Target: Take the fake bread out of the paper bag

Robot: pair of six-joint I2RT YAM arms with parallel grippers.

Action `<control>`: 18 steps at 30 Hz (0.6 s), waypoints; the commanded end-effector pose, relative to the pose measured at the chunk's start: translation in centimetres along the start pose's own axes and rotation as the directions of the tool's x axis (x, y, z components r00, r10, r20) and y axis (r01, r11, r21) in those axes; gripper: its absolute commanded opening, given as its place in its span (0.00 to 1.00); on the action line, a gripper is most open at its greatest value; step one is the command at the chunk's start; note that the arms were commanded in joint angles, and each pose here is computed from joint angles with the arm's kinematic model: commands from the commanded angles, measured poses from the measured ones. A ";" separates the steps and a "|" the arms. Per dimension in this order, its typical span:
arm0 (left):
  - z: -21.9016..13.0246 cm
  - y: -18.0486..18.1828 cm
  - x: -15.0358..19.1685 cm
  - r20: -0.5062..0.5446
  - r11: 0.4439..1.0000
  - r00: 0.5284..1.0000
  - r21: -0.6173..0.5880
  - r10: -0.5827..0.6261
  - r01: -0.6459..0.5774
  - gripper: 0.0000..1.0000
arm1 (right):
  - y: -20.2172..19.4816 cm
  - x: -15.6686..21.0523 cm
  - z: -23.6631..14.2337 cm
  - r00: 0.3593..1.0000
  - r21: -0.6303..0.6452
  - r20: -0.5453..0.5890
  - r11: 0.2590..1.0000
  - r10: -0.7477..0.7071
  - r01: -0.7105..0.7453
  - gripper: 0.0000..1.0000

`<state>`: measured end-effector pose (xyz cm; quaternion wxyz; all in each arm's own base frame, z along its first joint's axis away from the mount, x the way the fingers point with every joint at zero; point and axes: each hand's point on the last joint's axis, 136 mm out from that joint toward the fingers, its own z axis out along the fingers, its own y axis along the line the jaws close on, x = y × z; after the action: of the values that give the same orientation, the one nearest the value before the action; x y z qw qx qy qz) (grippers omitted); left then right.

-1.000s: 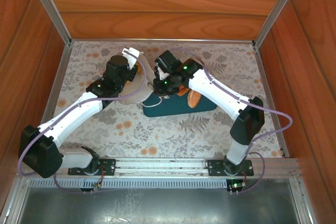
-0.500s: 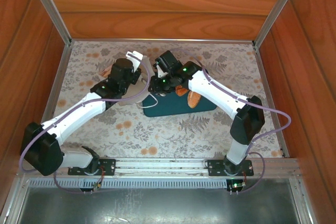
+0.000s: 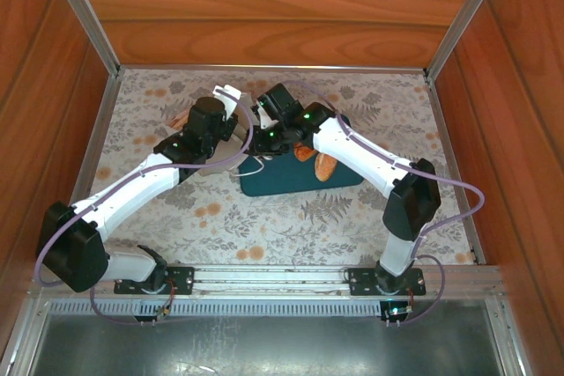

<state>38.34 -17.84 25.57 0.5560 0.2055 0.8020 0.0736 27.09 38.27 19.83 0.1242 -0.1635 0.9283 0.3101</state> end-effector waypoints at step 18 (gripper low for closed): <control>0.1 -0.3 -1.2 0.015 1.000 1.000 0.015 -0.004 0.004 0.00 | 0.9 -2.3 0.4 0.998 0.021 0.049 0.999 -0.030 0.029 0.51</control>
<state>38.49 -17.99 25.61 0.5550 0.2070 0.8023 0.0733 28.54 39.03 19.64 0.1365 -0.1588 0.9310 0.2991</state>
